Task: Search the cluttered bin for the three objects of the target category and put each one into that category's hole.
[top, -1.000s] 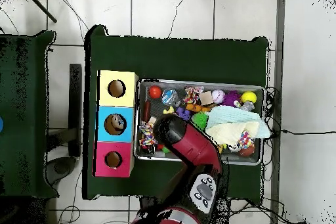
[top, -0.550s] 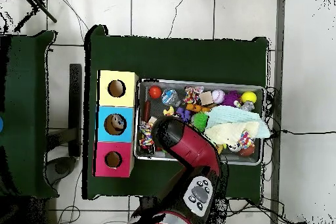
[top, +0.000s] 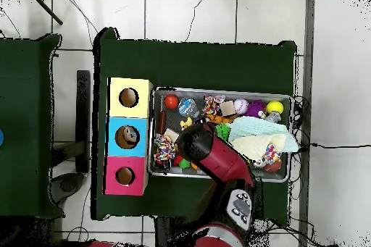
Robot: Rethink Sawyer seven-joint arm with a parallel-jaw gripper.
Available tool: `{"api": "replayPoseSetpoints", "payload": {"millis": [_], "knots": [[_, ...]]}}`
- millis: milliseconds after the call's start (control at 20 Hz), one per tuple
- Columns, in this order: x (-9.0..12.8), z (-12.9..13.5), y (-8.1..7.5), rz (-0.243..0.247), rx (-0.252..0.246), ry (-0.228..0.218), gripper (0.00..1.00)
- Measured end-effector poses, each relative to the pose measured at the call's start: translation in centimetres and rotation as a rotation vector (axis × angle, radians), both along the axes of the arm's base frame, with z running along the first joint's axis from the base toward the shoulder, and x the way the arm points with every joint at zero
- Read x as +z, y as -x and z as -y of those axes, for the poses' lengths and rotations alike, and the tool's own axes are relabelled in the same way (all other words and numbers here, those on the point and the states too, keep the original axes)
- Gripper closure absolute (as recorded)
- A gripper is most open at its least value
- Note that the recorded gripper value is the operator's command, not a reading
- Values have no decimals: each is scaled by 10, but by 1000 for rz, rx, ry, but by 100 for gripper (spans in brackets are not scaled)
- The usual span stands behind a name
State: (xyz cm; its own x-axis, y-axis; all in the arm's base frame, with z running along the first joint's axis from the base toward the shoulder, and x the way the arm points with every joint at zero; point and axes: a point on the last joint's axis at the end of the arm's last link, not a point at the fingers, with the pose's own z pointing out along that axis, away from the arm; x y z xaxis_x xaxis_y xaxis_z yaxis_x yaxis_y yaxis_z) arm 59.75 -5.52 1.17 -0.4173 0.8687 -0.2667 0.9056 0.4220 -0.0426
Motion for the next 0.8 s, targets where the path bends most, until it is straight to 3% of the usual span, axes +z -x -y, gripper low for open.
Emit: {"api": "replayPoseSetpoints", "payload": {"millis": [450,700,800], "knots": [[-24,23,-17,132,51,10,0],[-34,12,-22,144,71,-48,0],[-37,-1,-22,124,76,-86,0]]}}
